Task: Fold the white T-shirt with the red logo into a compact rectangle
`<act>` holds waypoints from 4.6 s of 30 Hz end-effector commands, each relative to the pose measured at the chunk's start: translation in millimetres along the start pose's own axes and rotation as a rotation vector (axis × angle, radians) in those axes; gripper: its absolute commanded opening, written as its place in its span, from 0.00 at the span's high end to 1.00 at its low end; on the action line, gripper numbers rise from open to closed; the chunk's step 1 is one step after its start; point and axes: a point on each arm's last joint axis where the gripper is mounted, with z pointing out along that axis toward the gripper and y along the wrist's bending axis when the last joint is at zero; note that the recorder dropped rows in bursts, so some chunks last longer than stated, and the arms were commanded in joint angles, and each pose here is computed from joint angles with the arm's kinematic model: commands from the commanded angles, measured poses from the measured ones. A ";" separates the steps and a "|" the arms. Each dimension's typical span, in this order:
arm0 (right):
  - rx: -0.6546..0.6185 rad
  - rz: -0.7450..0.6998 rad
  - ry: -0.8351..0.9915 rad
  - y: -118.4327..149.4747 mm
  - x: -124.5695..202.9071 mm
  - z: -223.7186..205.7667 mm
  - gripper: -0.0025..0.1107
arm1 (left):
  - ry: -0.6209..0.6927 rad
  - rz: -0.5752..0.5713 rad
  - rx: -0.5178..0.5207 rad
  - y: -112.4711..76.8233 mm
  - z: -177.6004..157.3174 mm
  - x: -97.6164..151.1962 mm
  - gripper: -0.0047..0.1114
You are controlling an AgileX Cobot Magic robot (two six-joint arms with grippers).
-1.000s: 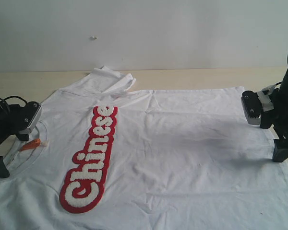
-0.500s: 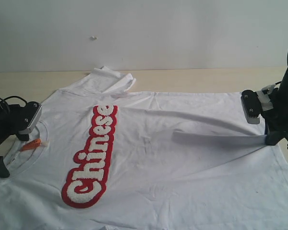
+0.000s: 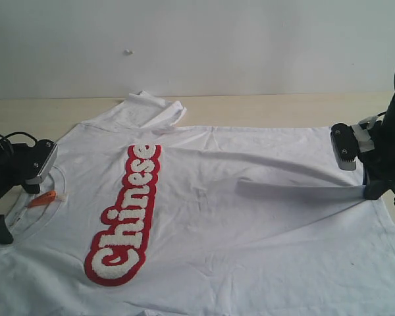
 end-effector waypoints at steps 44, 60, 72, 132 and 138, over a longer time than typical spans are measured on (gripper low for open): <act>-0.026 0.008 -0.003 1.3 -0.2 16.5 0.98 | 0.036 0.024 -0.011 1.4 11.0 6.0 0.05; 0.000 0.029 -0.030 -1.1 -2.6 16.5 0.98 | 0.033 -0.034 0.001 0.1 11.1 5.7 0.45; 0.000 0.029 -0.030 -1.1 -2.6 16.5 0.98 | 0.028 -0.032 0.067 -5.8 10.9 5.2 0.95; 0.449 0.219 -0.200 53.2 -0.7 -194.7 0.98 | -0.028 -0.585 -0.584 -29.8 -171.0 16.0 0.96; 0.515 0.281 -0.368 79.8 -8.4 -234.5 0.98 | -0.061 -0.630 -0.692 -59.9 -216.8 12.0 0.96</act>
